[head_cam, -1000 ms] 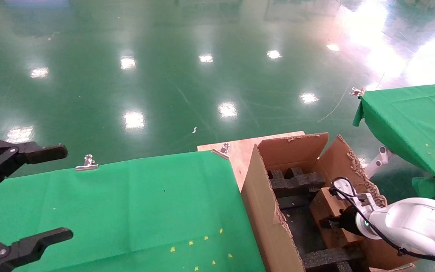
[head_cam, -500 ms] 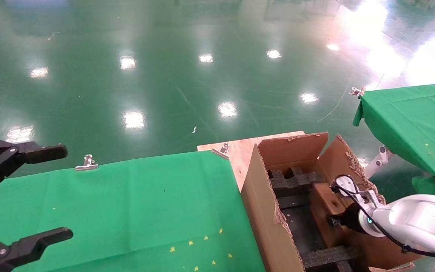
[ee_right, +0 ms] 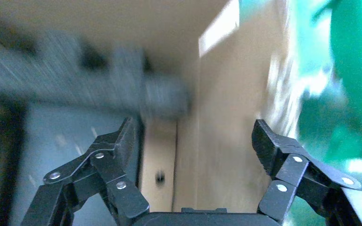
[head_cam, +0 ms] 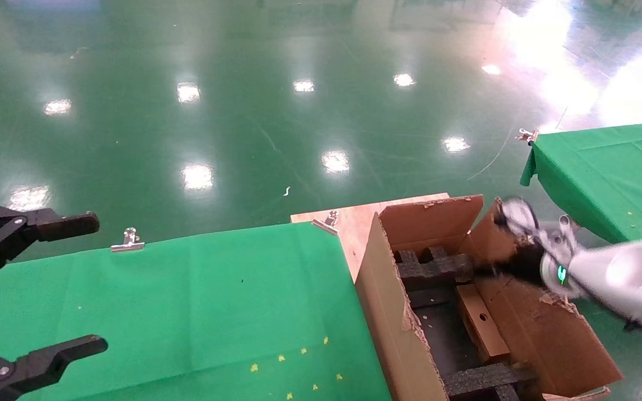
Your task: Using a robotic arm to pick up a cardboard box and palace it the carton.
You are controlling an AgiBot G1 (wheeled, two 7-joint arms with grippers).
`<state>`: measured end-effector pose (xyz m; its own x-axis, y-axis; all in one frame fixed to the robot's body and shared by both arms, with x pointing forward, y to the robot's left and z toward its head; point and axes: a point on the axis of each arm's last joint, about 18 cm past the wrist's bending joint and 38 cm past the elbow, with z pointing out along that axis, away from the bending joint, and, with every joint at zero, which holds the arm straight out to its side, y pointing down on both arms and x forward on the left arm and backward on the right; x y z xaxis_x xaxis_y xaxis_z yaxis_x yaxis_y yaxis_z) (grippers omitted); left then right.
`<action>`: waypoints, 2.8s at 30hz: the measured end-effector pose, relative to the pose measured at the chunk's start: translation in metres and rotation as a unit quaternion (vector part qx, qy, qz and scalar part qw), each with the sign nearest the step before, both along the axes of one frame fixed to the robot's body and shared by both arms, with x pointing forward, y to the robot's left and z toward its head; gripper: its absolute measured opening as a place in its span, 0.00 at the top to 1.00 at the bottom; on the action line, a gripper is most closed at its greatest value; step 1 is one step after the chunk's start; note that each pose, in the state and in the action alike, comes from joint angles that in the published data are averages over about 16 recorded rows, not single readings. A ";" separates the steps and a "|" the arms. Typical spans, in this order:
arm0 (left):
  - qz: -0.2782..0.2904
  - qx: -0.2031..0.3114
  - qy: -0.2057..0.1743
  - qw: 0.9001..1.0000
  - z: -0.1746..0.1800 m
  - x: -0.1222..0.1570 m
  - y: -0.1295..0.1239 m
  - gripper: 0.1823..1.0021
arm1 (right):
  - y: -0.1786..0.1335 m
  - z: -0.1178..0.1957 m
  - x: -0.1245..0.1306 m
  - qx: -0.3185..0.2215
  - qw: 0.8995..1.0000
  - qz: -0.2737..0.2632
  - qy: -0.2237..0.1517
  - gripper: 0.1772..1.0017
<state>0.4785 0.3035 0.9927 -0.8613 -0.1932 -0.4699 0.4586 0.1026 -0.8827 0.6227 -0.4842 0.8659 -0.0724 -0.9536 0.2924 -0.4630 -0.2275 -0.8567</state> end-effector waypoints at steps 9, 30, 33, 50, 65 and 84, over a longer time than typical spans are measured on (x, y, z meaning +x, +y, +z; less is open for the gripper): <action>0.000 0.000 0.000 1.000 0.000 0.000 0.000 0.00 | 0.035 0.093 0.001 -0.022 0.989 0.101 -0.103 0.06; 0.000 0.000 0.000 1.000 0.000 0.000 0.000 0.00 | 0.070 0.188 -0.016 -0.002 0.967 0.183 -0.175 0.00; 0.000 0.000 0.000 1.000 0.000 0.000 0.000 0.00 | 0.073 0.182 -0.014 -0.002 0.968 0.188 -0.166 0.00; 0.000 0.000 0.000 1.000 0.000 0.000 0.000 0.00 | 0.115 0.147 -0.019 0.022 0.952 0.293 -0.083 0.00; 0.000 0.000 0.000 1.000 0.000 0.000 0.000 0.00 | 0.158 0.125 -0.047 0.046 0.892 0.447 -0.056 0.00; 0.000 0.000 0.000 1.000 0.000 0.000 0.000 0.00 | 0.186 0.123 -0.113 0.055 0.749 0.645 -0.142 0.00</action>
<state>0.4786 0.3037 0.9927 -0.8613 -0.1939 -0.4697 0.4583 0.1025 -0.8828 0.5100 -0.2981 0.9891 0.8854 -0.3009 0.3542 0.2858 -0.2485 -0.9255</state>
